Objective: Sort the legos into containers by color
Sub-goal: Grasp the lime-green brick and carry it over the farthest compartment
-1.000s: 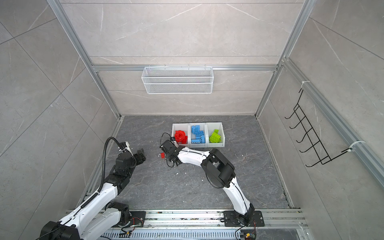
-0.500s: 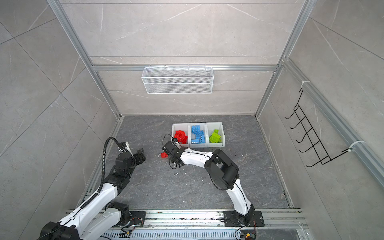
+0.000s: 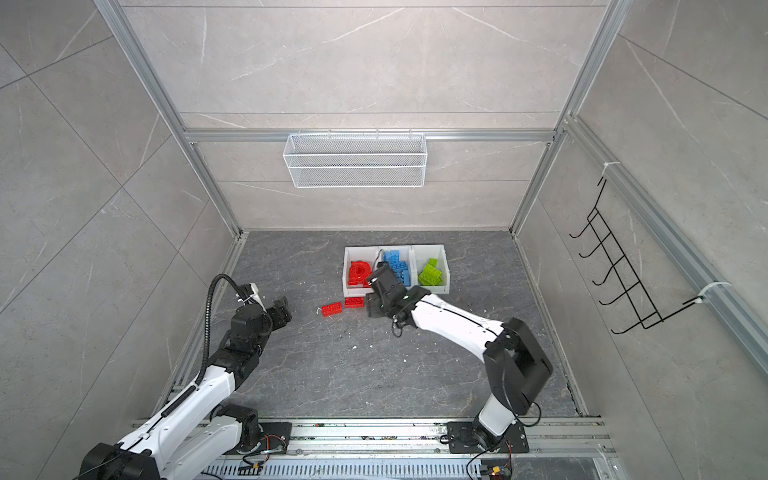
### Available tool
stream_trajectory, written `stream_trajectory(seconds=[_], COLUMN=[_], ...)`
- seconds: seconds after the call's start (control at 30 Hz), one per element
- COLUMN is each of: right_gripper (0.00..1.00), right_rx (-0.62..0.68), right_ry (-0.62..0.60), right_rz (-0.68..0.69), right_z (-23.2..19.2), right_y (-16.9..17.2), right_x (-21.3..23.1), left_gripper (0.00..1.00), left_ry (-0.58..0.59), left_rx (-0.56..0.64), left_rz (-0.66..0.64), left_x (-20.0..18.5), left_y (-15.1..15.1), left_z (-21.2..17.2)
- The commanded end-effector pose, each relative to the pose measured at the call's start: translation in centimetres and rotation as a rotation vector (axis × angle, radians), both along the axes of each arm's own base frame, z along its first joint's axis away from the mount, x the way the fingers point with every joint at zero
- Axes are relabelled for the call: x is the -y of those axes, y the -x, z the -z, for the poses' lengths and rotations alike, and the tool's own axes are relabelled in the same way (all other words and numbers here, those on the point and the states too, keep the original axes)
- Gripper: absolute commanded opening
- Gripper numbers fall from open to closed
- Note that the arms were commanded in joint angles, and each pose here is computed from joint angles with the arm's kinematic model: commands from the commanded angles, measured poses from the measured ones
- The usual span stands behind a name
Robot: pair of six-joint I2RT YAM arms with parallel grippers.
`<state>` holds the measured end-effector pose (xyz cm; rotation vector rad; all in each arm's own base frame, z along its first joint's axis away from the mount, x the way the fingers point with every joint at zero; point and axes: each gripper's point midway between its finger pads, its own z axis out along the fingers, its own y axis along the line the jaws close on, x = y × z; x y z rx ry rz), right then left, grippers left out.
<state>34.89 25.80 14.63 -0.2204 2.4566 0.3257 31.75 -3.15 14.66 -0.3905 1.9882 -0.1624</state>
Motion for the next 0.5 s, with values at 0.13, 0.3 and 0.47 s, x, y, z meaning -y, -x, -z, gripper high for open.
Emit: stream_trajectory(seconds=[0.13,0.3,0.47], right_gripper=[0.54,0.53,0.53], right_rx=[-0.036,-0.052,-0.069], right_ry=[0.015,-0.010,-0.002], right_rz=[0.045,0.110,0.146], right_z=[-1.4,-0.9,-0.5], right_y=[-3.1,-7.0,-10.2], right_x=[7.5,10.6,12.4], left_gripper=[0.79,0.79,0.79], left_ry=[0.016,0.017,0.022], left_rx=[0.019,0.010,0.006], left_rz=[-0.001,-0.002,0.010], left_x=[0.2,0.3,0.5], left_y=[-1.0,-1.0,-1.2], left_z=[-0.8,-0.5,-0.5])
